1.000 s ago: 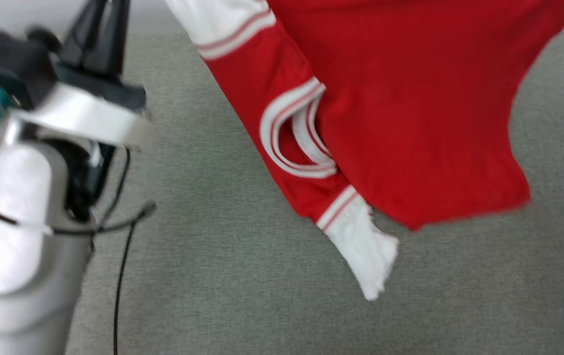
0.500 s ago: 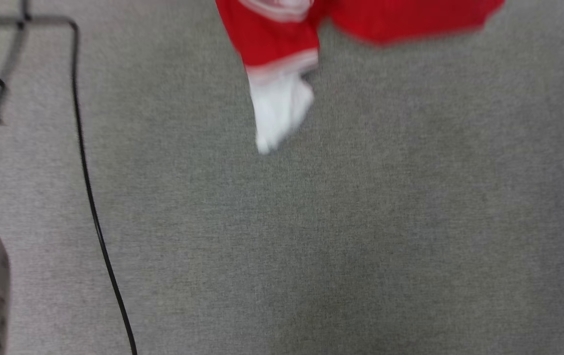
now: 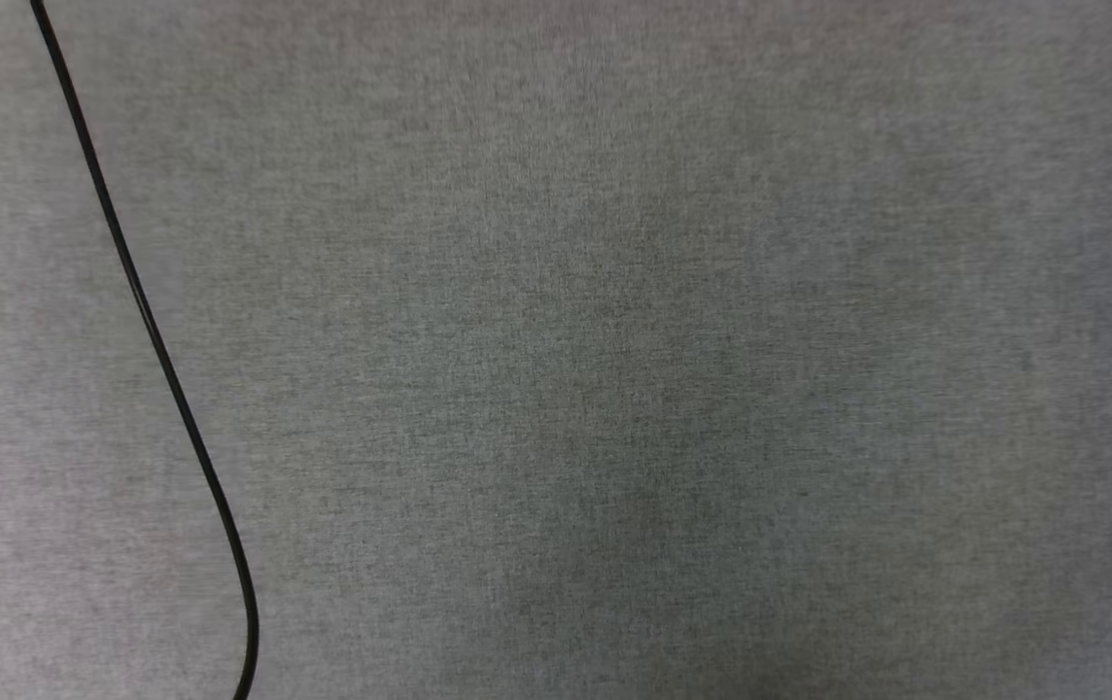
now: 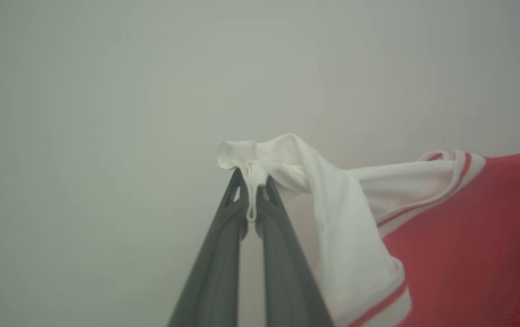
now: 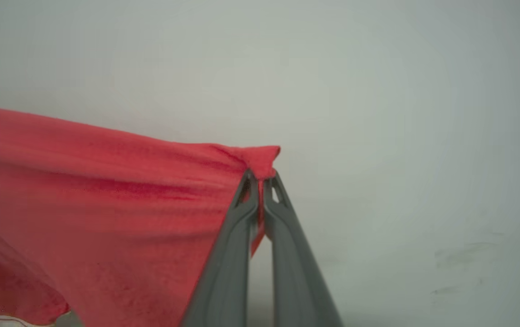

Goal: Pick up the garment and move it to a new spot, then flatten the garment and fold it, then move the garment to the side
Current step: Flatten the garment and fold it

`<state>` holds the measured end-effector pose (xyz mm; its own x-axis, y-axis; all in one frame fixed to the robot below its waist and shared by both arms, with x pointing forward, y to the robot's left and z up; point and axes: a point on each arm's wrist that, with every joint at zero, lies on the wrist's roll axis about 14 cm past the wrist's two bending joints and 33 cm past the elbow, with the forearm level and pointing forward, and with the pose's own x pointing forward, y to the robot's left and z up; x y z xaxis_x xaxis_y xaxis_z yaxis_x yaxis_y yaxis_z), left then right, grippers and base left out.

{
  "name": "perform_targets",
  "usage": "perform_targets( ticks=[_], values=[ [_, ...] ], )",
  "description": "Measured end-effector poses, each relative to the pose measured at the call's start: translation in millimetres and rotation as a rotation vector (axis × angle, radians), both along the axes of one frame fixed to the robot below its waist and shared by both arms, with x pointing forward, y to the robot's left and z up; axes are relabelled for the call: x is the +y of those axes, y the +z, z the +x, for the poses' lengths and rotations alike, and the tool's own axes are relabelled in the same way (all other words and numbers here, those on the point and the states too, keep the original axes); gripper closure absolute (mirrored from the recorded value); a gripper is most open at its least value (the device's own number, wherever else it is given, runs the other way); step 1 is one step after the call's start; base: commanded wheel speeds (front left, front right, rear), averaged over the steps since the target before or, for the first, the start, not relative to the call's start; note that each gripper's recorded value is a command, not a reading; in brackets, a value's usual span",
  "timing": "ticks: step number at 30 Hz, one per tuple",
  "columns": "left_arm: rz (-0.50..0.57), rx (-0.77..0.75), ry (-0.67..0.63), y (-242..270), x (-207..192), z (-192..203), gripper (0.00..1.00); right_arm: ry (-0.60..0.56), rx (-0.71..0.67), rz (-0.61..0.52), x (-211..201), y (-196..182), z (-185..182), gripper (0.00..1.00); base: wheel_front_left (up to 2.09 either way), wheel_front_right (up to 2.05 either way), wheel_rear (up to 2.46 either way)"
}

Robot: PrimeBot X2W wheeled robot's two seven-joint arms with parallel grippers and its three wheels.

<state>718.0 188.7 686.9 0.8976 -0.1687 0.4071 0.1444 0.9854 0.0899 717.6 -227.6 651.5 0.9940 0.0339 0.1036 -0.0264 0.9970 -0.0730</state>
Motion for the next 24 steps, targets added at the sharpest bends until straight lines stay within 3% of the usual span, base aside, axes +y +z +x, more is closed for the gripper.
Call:
perform_targets(
  ticks=[4,5,13,20,24],
  values=[
    [-0.037,0.094,0.003,-51.0,2.9,14.6,1.00,0.031,0.079,0.047,13.4,-48.0,11.8,1.00,0.00,0.00,0.00],
    [-0.069,0.183,0.000,-95.4,2.8,17.2,1.00,0.048,0.157,0.076,23.2,-88.9,12.6,1.00,0.00,0.00,0.00],
    [-0.180,0.401,0.000,-183.1,1.4,-11.2,1.00,0.104,0.371,0.081,47.6,-182.8,-22.5,1.00,0.00,0.00,0.00],
    [-0.258,0.544,-0.011,-235.3,-2.9,-78.2,1.00,0.124,0.492,0.112,46.7,-228.6,-84.7,1.00,0.00,0.00,0.00],
    [-0.279,0.569,-0.017,-242.3,-0.7,-118.5,1.00,0.129,0.497,0.131,41.5,-231.3,-119.1,1.00,0.00,0.00,0.00]
  ],
)
